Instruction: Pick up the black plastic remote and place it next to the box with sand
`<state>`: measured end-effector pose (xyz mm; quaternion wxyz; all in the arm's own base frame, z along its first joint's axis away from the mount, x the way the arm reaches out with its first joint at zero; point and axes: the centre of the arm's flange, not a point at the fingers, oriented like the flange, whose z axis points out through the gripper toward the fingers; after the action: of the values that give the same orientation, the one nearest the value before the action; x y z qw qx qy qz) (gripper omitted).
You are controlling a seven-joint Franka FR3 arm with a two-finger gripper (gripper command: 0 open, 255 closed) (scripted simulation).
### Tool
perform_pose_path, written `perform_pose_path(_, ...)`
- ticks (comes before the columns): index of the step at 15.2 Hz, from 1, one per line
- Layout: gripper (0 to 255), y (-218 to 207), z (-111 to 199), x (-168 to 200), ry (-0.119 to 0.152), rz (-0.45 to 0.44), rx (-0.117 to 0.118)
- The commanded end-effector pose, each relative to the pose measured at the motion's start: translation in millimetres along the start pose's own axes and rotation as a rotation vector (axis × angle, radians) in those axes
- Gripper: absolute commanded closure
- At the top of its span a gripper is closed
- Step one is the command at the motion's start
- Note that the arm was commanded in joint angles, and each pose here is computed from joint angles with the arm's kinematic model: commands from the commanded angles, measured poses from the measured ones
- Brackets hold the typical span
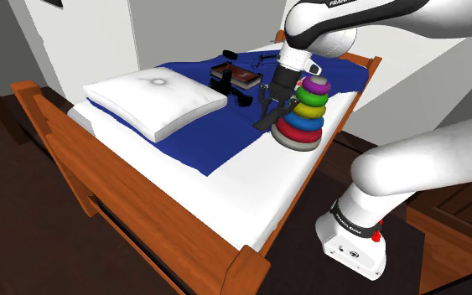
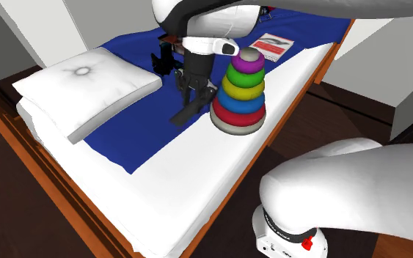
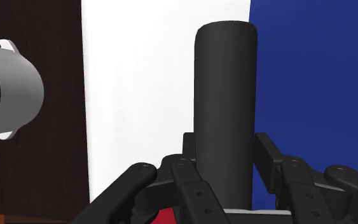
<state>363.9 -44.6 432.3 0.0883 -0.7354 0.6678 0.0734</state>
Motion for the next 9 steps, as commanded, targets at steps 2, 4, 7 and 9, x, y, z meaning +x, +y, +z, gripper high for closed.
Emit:
perform_pose_path(2, 255, -19.1, -4.3, 34.6, 0.001, 0.0, 0.001)
perform_pose_path(4, 255, -32.5, -9.1, 56.9, 0.001, 0.0, 0.001)
perform_pose_path(7, 255, -52.5, -16.2, 90.3, 0.001, 0.0, 0.001)
perform_pose_path(9, 255, -65.8, -20.9, 112.6, 0.001, 0.0, 0.001)
